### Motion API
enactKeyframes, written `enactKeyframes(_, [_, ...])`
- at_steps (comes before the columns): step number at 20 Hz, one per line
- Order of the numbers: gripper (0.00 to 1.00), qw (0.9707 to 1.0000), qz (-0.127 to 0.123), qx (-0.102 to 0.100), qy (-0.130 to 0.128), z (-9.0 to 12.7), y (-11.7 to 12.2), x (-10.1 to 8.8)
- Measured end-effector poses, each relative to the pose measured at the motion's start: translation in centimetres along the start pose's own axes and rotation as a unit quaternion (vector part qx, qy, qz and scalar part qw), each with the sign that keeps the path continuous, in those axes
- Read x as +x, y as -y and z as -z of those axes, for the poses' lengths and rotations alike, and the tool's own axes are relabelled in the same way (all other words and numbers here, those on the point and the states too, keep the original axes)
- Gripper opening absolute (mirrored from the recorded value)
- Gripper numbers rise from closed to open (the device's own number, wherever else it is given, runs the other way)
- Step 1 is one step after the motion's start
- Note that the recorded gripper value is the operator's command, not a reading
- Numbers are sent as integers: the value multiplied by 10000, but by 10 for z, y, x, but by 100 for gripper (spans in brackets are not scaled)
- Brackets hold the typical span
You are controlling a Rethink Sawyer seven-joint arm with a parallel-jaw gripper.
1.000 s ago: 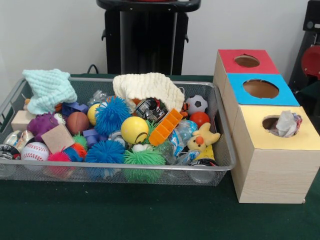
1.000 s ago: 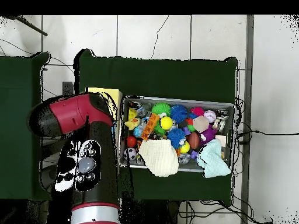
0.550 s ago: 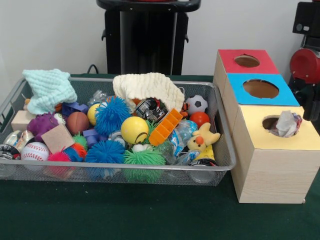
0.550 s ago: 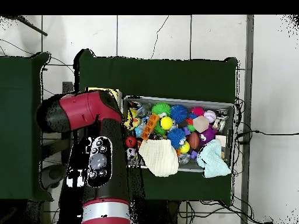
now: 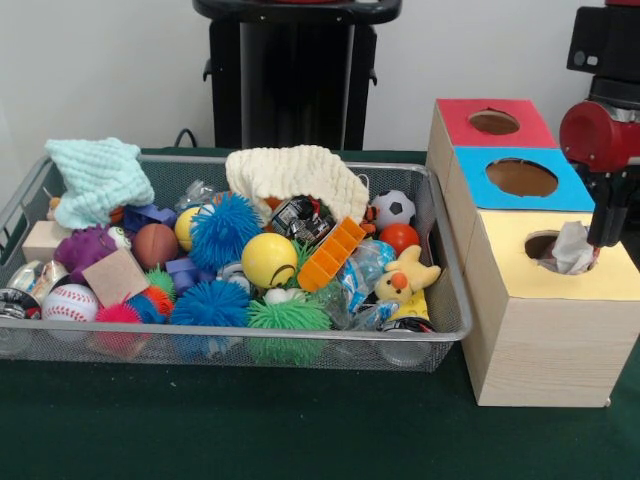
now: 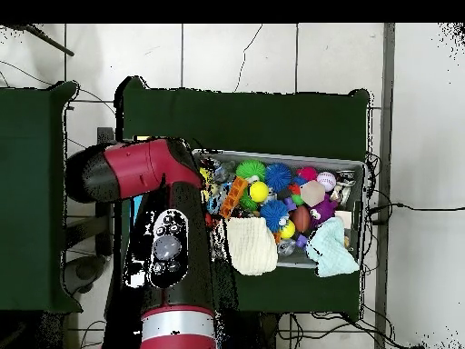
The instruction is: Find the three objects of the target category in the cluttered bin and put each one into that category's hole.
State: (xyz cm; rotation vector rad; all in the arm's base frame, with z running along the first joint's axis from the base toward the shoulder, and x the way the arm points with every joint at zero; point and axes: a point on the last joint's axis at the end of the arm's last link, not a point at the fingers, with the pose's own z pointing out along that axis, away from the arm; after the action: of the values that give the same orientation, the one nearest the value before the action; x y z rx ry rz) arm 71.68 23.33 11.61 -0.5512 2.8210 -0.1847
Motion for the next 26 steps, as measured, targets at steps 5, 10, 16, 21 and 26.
enactKeyframes(5, [0, 10000, 14, -3, 2, 0, -2, 0])
enactKeyframes(10, [0, 10000, 46, -3, 6, 0, -5, 0])
enactKeyframes(16, [0, 9999, 119, -14, 34, 1, -15, 0])
enactKeyframes(21, [0, 9999, 126, -16, 27, 0, -16, 3])
enactKeyframes(26, [0, 9999, 129, -37, -44, 2, -17, 12])
